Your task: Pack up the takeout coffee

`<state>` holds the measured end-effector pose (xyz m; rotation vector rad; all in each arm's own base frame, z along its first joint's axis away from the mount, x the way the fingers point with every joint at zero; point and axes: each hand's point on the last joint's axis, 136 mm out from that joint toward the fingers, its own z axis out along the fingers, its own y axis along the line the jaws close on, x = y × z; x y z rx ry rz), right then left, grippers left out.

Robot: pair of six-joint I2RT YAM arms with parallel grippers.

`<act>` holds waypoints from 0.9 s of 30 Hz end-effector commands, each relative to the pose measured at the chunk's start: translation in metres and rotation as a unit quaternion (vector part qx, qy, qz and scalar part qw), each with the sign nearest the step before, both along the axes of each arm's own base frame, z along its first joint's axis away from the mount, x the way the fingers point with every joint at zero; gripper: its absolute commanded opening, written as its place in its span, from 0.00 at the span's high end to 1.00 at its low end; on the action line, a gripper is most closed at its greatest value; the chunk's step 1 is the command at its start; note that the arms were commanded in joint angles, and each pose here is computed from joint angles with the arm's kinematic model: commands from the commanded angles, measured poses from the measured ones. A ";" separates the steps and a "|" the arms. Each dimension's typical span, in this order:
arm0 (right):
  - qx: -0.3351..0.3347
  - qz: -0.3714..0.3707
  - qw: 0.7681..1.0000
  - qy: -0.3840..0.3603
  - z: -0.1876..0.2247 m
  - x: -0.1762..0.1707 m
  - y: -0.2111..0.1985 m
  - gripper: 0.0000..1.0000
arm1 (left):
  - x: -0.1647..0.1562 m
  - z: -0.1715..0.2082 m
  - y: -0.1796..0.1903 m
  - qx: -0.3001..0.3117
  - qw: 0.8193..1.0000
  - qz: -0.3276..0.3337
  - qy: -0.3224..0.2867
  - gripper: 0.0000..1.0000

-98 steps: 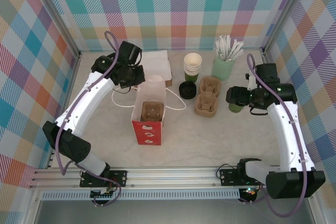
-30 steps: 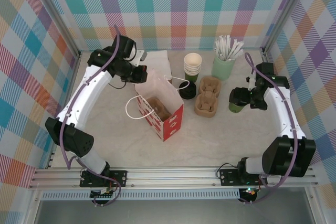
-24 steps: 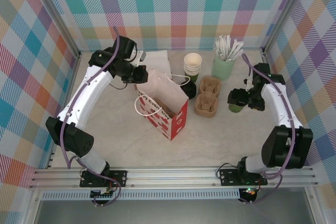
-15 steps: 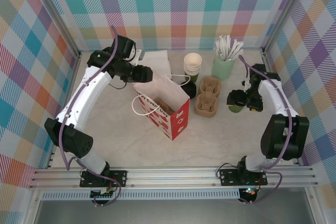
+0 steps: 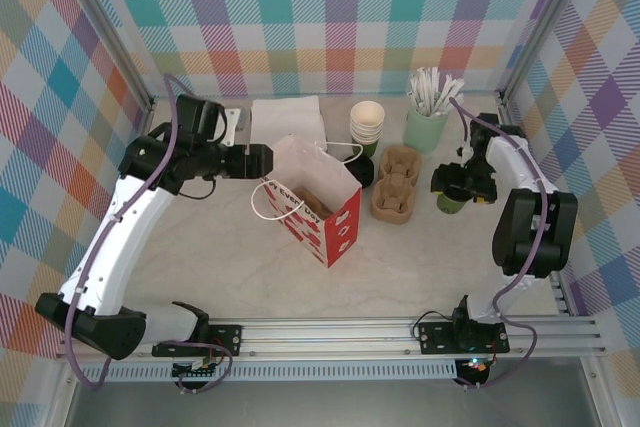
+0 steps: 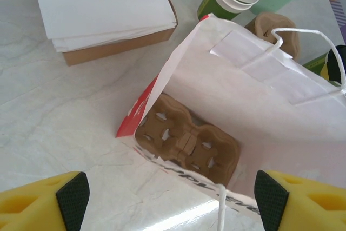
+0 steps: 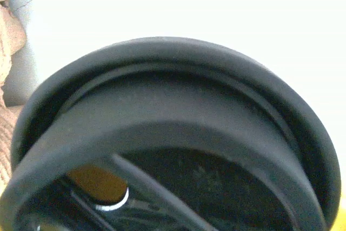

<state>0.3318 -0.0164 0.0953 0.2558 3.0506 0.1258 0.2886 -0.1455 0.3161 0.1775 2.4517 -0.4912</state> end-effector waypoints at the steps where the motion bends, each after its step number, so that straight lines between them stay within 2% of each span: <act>1: -0.007 0.010 1.000 -0.004 0.005 0.010 -0.004 0.00 | -0.003 0.000 0.007 -0.002 1.000 0.017 -0.009 0.17; 17: -0.030 0.041 0.997 0.065 -0.010 0.002 -0.009 0.00 | -0.010 -0.008 0.009 -0.002 1.000 0.016 0.004 0.16; 27: -0.043 0.056 0.994 0.087 -0.014 0.005 -0.008 0.06 | -0.012 -0.010 0.010 -0.001 1.000 0.016 0.004 0.16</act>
